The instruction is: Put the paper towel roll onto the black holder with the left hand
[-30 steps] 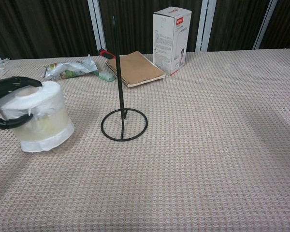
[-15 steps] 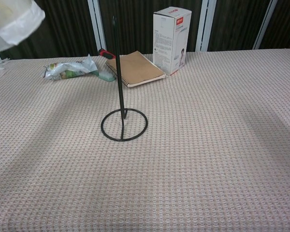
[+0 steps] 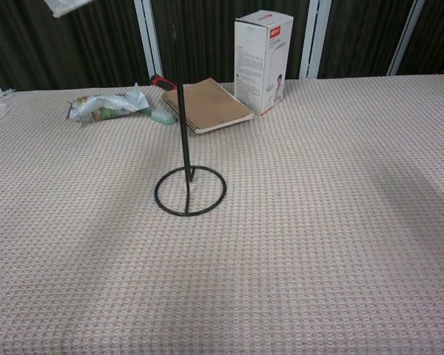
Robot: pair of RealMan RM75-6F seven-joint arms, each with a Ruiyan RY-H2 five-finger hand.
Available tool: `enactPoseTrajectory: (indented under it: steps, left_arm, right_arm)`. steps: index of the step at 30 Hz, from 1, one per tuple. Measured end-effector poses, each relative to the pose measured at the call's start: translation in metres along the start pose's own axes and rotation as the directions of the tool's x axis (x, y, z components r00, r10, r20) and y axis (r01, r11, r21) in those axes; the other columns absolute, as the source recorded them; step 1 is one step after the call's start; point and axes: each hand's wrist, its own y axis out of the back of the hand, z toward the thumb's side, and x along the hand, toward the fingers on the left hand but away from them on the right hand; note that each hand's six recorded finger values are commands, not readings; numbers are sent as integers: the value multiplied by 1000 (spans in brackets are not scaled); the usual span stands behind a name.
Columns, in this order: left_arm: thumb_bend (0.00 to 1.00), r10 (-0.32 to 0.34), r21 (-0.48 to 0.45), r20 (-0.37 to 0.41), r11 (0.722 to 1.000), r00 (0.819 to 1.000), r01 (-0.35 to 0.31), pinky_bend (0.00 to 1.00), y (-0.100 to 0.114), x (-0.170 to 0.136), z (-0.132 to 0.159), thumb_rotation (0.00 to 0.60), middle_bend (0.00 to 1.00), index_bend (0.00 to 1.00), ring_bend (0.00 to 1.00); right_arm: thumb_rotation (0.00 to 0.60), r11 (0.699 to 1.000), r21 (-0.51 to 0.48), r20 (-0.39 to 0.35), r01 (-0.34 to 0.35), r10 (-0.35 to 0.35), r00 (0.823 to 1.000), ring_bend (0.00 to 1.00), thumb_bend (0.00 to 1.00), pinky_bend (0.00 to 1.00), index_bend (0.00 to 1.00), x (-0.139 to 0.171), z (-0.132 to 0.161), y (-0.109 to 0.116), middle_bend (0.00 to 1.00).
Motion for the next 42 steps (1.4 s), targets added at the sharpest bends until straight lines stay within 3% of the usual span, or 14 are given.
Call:
enactPoseTrajectory:
  steps: [11, 31, 34, 35, 38, 39, 42]
  left_arm:
    - [678, -83, 68, 23, 994, 996, 81, 958, -47, 8, 10, 600, 665, 577, 708]
    - [656, -141, 110, -6, 984, 990, 141, 915, -72, 14, 8, 600, 627, 541, 665]
    - [595, -159, 114, -9, 981, 987, 159, 678, -75, 12, 8, 600, 497, 424, 482]
    - [553, -178, 121, -13, 977, 984, 178, 532, -77, 11, 7, 600, 406, 345, 379]
    - [470, -220, 150, -25, 964, 975, 221, 240, -80, 10, 3, 600, 238, 173, 163]
    - [450, -222, 159, -25, 962, 975, 223, 182, -80, 10, 2, 600, 199, 126, 109]
    - [427, -207, 186, -16, 961, 978, 206, 144, -78, 10, 1, 600, 138, 62, 47]
  right_arm:
    - [600, 1000, -9, -2, 0, 0, 1000, 0, 82, 0, 0, 1, -1, 3, 0]
    - [600, 1000, -17, -10, 5, -6, 1000, 0, 81, 0, 0, 3, -1, 6, 0]
    - [600, 1000, -19, -9, 8, -8, 1000, 0, 82, 0, 0, 3, -1, 7, 0]
    - [600, 1000, -19, -9, 8, -8, 1000, 0, 82, 0, 0, 4, -1, 7, 0]
    - [600, 1000, -20, -10, 7, -7, 1000, 0, 82, 0, 0, 4, -1, 7, 0]
    - [600, 1000, -20, -10, 6, -6, 1000, 0, 82, 0, 0, 4, -1, 7, 0]
    - [600, 1000, -22, -10, 7, -7, 1000, 0, 82, 0, 0, 4, -1, 7, 0]
